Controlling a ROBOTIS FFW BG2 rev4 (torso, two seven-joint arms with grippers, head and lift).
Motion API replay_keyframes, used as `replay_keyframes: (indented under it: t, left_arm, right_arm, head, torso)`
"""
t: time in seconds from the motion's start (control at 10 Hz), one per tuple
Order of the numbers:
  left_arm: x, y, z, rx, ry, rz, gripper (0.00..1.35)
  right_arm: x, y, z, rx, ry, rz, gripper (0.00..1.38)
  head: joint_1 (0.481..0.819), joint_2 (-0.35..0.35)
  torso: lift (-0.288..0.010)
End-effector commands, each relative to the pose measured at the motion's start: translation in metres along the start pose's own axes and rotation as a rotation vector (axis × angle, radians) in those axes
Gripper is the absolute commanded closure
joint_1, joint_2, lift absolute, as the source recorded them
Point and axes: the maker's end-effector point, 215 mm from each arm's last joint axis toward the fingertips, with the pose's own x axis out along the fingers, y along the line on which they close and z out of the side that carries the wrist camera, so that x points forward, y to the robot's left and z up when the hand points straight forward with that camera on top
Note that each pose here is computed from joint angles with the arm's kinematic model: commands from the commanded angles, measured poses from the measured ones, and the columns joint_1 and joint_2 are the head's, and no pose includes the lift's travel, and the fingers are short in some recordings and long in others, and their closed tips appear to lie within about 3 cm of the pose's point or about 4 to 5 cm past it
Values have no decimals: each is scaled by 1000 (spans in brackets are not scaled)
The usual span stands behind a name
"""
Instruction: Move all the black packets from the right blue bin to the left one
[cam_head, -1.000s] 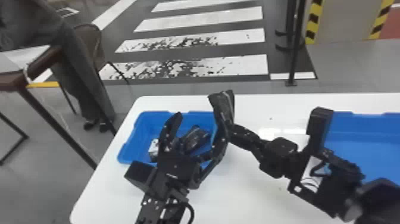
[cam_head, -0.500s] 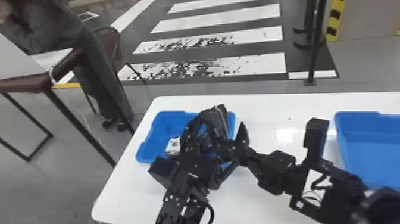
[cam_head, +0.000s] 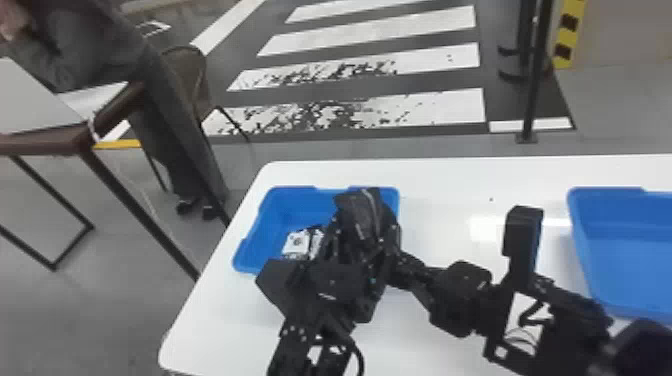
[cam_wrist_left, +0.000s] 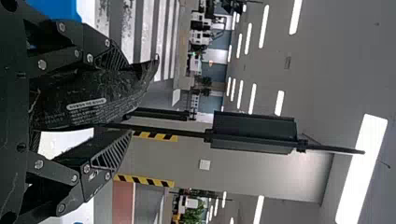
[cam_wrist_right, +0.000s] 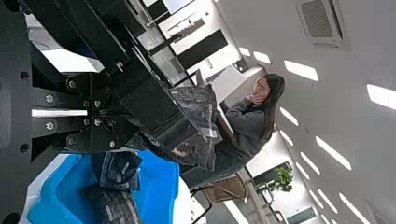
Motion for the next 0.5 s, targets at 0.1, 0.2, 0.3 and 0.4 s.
replay_keyframes:
  t: [0.1,0.2,0.3,0.4]
  left_arm:
    - [-3,2,-3,-4,12,7,1210]
    - [-2,0,0,0,6,2,1210]
    - [-2,0,3,0,-4,2,1210]
    - [-2,3,7,8,-19,7,1210]
  right_arm:
    - [-1,-1,1,8,-10,-1,1111]
    - [0,-1,2,13,-13,0,1111]
    - [-2,-7,7,33,-46,-9,1032]
    - [-5,-10,11,59,-85,-17,642]
  head:
    - [695,350]
    - [695,350]
    - [695,350]
    - [695,350]
  torso:
    - [-140]
    - [-140]
    - [-140]
    - [-140]
